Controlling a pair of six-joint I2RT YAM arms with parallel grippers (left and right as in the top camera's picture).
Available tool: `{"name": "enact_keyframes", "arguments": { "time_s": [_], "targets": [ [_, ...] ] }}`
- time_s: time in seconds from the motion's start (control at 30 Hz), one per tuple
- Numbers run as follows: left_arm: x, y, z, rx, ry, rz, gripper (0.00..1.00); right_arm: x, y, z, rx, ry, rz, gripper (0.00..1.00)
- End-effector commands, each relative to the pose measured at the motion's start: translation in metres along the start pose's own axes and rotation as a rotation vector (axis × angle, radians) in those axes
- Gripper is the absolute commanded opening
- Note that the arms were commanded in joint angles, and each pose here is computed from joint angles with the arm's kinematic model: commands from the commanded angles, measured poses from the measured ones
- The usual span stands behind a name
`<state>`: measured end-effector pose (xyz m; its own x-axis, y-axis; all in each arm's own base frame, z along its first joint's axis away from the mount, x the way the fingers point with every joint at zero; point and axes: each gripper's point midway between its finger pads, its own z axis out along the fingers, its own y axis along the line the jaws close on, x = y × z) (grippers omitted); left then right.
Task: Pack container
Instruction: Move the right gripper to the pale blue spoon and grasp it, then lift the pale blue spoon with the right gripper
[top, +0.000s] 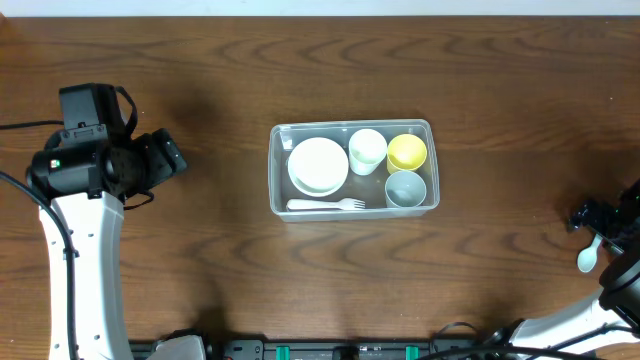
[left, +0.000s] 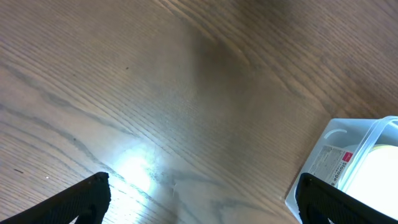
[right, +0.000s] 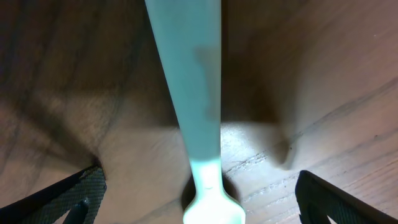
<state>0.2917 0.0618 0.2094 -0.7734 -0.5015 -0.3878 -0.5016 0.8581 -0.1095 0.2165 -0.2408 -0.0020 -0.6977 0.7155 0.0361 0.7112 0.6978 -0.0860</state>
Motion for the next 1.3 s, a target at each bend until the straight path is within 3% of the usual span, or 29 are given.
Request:
{"name": "enact_keyframes", "arguments": {
  "time_s": [0.0, 0.6, 0.77, 1.07, 1.2, 1.27],
  "targets": [
    [0.001, 0.003, 0.002, -0.009, 0.006, -0.005, 0.95, 0.002, -0.004, 0.006, 0.01, 0.008, -0.007, 0.99],
    [0.002, 0.003, 0.002, -0.011, 0.009, -0.005, 0.95, 0.013, 0.005, 0.023, -0.035, 0.035, -0.008, 0.96],
    [0.002, 0.003, 0.002, -0.011, 0.009, -0.005, 0.95, 0.012, 0.005, 0.023, -0.035, 0.032, 0.02, 0.79],
    [0.002, 0.003, 0.002, -0.011, 0.009, -0.005, 0.95, 0.013, 0.006, 0.023, -0.039, 0.035, 0.03, 0.61],
    [0.002, 0.003, 0.002, -0.011, 0.009, -0.005, 0.95, 0.013, 0.006, 0.023, -0.039, 0.034, 0.031, 0.43],
    [0.002, 0.003, 0.002, -0.011, 0.01, -0.005, 0.95, 0.012, 0.006, 0.023, -0.039, 0.033, 0.047, 0.4]
  ]
}}
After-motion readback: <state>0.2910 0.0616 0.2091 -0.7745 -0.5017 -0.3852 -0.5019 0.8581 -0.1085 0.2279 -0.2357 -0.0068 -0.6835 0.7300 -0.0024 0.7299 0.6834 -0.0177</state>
